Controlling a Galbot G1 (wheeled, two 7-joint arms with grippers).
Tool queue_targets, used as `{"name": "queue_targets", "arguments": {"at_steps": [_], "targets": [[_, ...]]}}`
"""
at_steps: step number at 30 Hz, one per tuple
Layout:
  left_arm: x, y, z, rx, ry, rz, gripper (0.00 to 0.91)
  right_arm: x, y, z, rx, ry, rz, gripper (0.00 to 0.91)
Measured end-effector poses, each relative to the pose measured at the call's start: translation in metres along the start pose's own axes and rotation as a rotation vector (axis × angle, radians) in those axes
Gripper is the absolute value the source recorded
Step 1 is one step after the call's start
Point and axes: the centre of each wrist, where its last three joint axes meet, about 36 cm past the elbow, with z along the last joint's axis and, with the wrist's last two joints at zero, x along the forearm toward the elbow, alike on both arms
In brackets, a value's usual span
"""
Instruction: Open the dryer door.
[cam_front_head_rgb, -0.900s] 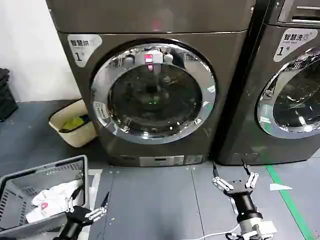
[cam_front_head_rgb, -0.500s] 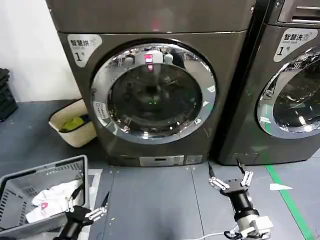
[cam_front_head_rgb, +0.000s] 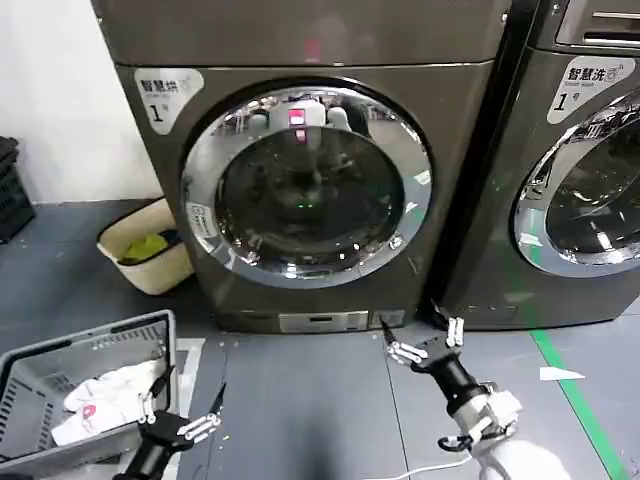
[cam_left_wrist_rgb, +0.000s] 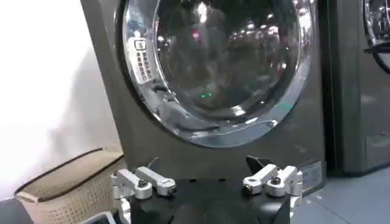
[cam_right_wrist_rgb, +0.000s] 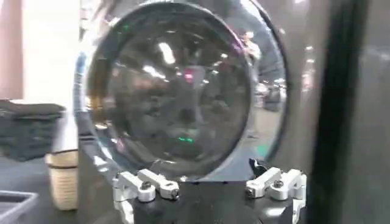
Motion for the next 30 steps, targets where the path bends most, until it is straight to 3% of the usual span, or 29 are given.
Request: {"name": "queue_targets", "arguments": {"at_steps": [14, 30], "targets": [[0.001, -0.001, -0.001, 0.003, 0.001, 0.001, 0.907, -0.040, -0.020, -0.007, -0.009, 0.003, -0.155, 0.907], [0.003, -0.001, -0.002, 0.002, 0.005, 0.002, 0.907, -0.102, -0.017, -0.023, -0.060, -0.041, -0.267, 0.907]]}}
